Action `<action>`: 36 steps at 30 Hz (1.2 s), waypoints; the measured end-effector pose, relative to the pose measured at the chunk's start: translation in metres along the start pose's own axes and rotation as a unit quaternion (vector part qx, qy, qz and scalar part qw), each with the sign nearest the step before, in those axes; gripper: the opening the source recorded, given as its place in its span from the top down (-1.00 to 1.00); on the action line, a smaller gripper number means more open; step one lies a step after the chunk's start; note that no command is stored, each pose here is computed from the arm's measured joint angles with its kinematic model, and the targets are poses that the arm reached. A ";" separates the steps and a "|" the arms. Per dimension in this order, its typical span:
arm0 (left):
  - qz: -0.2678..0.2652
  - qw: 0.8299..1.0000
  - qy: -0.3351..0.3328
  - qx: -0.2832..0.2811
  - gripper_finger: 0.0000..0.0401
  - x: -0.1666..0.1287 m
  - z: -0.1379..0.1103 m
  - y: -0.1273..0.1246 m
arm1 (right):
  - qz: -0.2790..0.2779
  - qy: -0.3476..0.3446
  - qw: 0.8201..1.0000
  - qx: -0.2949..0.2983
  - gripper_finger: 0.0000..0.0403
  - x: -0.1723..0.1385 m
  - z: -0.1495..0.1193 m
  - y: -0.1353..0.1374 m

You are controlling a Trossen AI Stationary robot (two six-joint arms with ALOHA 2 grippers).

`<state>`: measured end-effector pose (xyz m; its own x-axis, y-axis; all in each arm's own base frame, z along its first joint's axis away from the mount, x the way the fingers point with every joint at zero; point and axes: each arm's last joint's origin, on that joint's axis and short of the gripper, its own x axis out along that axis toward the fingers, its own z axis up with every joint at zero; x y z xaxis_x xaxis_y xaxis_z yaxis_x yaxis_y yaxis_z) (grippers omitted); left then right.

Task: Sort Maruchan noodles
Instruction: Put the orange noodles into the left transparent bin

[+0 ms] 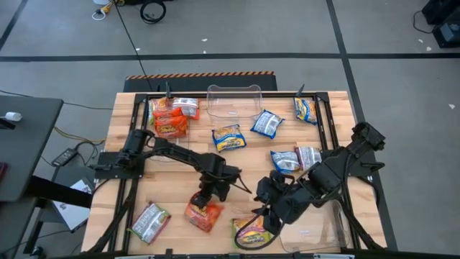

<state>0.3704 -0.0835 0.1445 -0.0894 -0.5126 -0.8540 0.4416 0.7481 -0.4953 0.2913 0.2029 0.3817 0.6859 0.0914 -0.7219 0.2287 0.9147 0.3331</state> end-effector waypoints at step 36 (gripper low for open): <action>0.318 0.875 -0.151 -0.333 0.99 -0.245 -0.182 -0.123 | -0.097 -0.154 0.951 -0.249 0.07 -0.129 0.098 -0.170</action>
<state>0.1756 0.0270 0.3856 0.2692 0.0845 -0.9594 -0.3105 0.9506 -0.0034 0.2320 -0.0029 0.4777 0.8517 -0.1485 -0.5026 0.0696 0.9826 -0.1724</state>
